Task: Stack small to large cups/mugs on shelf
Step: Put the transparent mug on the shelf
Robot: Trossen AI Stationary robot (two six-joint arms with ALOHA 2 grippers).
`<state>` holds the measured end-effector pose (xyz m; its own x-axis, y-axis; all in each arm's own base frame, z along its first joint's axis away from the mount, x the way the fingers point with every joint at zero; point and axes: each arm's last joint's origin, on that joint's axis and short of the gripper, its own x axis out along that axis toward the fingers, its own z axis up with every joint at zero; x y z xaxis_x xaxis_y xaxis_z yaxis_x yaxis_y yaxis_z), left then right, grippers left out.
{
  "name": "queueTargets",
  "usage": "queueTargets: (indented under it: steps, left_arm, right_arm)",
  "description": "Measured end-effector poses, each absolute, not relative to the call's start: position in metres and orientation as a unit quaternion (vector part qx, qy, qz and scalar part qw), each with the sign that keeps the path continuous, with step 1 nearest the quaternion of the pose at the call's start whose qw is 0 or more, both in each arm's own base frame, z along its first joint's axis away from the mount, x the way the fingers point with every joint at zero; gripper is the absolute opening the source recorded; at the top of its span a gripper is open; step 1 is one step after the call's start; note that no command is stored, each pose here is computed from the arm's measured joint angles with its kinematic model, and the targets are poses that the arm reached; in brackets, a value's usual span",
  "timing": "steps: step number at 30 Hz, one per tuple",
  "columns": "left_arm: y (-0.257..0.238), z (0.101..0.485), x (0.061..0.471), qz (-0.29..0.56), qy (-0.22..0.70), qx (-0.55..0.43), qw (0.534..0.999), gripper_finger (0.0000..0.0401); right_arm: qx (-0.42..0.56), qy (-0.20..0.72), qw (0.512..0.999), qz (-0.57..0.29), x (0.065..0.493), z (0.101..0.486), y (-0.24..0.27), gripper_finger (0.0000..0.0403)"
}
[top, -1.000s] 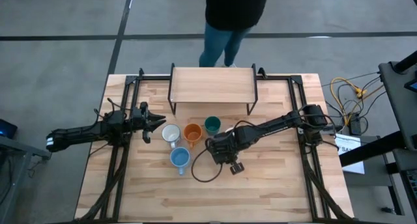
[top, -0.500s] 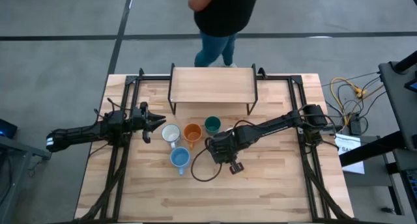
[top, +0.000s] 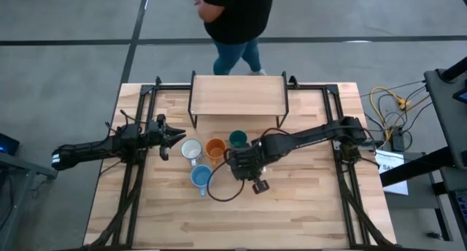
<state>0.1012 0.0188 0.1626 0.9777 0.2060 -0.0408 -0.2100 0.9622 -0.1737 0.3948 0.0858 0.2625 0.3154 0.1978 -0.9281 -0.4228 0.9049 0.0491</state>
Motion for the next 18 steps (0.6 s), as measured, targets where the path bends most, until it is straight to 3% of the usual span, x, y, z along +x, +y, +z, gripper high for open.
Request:
queueTargets:
  steps: [10, 18]
  left_arm:
    - [0.019, 0.163, 0.101, 0.105, 0.011, -0.089, 0.99, 0.0068]
    - [0.019, 0.163, 0.101, 0.105, 0.011, -0.089, 0.99, 0.0068]
  right_arm:
    - [-0.097, 0.597, 0.775, 0.185, 0.386, 0.282, 0.072, 0.0008]
    - [-0.051, 0.605, 0.781, 0.145, 0.386, 0.304, 0.049, 0.0008]
